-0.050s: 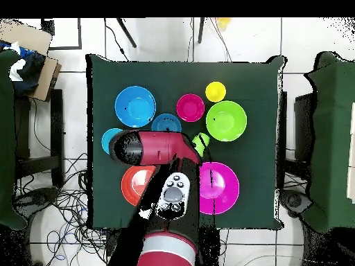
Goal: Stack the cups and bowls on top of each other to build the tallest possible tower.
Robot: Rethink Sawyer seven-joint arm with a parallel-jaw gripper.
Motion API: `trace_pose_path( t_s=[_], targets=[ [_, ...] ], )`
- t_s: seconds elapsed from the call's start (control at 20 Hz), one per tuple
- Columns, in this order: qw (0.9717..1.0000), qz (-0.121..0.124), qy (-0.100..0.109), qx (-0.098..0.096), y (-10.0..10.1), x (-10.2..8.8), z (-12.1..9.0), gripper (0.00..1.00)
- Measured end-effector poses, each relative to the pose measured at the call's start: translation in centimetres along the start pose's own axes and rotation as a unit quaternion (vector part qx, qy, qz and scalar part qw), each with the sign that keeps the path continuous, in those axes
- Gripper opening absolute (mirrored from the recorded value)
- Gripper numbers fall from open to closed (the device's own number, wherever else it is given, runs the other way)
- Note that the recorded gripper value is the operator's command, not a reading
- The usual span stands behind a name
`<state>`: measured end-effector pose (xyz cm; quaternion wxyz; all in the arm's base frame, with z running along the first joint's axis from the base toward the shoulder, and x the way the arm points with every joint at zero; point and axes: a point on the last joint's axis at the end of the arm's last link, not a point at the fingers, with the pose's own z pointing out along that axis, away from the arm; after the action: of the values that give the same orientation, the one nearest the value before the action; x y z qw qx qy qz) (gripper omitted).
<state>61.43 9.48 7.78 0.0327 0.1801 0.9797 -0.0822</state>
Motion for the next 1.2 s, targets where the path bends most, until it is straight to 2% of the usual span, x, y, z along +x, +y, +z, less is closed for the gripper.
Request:
trace_pose_path(
  t_s=[0.05, 0.1, 0.25, 0.4, 0.55, 0.8, 1.2],
  targets=[
    [1.0, 0.003, 0.0, -0.001, -0.3, -0.1, -0.1, 1.0],
    [0.9997, 0.023, 0.004, -0.004, -2.3, -0.8, -0.5, 1.0],
    [0.9988, 0.048, 0.011, -0.006, -5.0, -1.5, -0.6, 1.0],
    [0.9958, 0.088, 0.025, -0.006, -9.6, -2.0, -0.4, 1.0],
    [0.9935, 0.108, 0.035, -0.005, -11.9, -1.6, -0.3, 1.0],
    [0.9928, 0.112, 0.043, -0.005, -12.3, -0.5, -0.8, 1.0],
    [0.9959, 0.079, 0.044, -0.007, -9.0, 2.2, -2.3, 1.0]
  ],
)
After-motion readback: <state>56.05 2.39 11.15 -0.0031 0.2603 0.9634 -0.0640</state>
